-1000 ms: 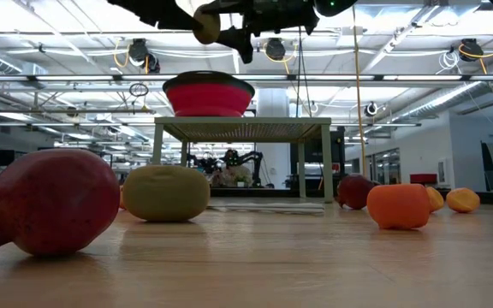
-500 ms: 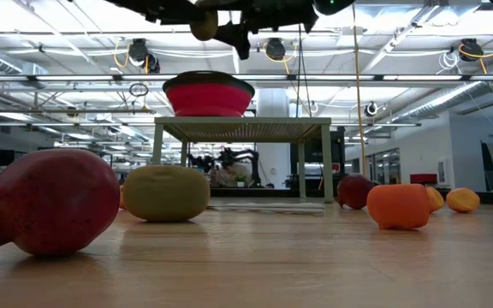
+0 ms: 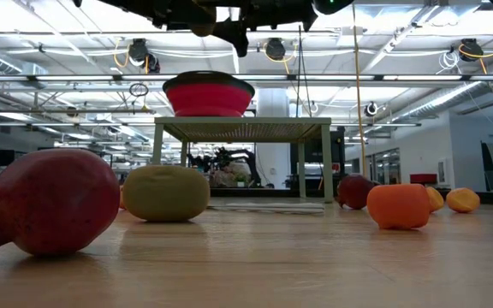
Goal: Pick & Place Fruit
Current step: Put the kiwi into the red strainer bowl
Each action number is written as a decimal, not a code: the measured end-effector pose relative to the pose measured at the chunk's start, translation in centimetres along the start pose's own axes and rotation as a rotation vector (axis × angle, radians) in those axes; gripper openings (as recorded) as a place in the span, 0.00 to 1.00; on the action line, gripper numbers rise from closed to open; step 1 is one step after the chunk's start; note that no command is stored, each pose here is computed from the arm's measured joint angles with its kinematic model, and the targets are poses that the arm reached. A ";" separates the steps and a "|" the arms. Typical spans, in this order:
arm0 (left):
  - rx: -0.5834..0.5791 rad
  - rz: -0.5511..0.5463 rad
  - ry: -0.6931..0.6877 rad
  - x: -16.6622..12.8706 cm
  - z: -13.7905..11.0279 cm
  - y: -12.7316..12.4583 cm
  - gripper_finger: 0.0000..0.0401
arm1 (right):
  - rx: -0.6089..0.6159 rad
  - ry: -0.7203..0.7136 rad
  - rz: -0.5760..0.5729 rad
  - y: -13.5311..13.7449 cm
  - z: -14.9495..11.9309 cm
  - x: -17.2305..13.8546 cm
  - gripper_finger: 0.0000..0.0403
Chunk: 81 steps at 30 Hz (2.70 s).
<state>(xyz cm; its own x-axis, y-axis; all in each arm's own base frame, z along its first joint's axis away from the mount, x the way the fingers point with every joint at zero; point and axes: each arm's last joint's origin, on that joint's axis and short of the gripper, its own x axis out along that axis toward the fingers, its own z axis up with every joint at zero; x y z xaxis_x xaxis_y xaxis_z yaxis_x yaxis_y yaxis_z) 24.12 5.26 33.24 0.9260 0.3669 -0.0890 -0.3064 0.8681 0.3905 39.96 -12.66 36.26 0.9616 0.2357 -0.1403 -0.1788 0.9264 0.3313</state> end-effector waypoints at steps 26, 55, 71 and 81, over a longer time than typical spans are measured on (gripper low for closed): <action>-0.041 -0.034 0.001 0.0 -0.2 0.2 0.58 | 0.008 0.016 -0.017 -0.3 -0.1 -0.1 0.70; 0.015 0.171 0.103 -1.3 -0.9 3.2 0.57 | 0.081 0.090 -0.143 -1.7 -0.2 -2.2 0.71; -0.082 0.113 0.198 0.3 0.4 5.4 0.59 | -0.106 0.072 -0.133 -0.4 1.1 -3.8 0.22; -0.097 0.080 0.398 3.1 1.2 6.9 0.59 | -0.200 0.123 -0.127 -0.3 0.7 -4.0 0.01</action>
<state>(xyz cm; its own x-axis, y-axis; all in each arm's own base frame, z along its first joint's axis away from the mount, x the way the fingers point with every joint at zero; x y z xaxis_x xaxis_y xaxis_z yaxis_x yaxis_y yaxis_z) 25.15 12.02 36.80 0.7468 0.5187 -0.4162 -0.4111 0.8520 0.3242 36.36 -14.07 37.39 0.9488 0.1362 -0.2850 -0.1072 0.9876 0.1149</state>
